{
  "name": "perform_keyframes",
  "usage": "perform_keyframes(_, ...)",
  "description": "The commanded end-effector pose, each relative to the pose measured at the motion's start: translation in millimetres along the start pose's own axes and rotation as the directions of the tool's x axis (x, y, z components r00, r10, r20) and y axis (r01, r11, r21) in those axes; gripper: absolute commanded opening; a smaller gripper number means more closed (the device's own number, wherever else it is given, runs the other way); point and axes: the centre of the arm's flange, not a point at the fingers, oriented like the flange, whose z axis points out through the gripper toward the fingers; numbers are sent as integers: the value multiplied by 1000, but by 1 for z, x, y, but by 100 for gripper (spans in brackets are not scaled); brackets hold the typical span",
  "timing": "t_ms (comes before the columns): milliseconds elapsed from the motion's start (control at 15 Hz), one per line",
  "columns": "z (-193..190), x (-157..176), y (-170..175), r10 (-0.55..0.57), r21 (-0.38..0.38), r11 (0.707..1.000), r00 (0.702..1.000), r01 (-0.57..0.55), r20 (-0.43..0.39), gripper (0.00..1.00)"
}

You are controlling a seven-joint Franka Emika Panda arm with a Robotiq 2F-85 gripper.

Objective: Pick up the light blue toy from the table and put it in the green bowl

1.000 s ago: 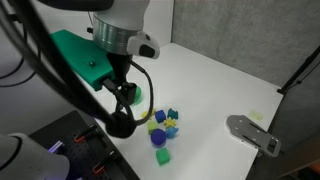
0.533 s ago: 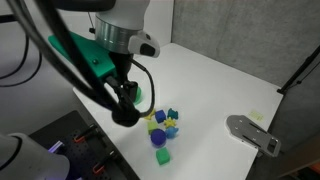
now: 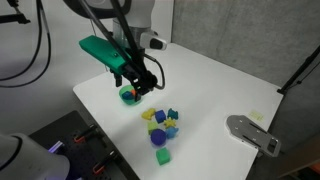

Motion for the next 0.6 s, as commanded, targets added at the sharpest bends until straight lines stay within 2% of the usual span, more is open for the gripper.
perform_keyframes(0, 5, 47, 4, 61, -31, 998, 998, -62, -27, 100)
perform_keyframes(533, 60, 134, 51, 186, -68, 979, 977, -194, -107, 100)
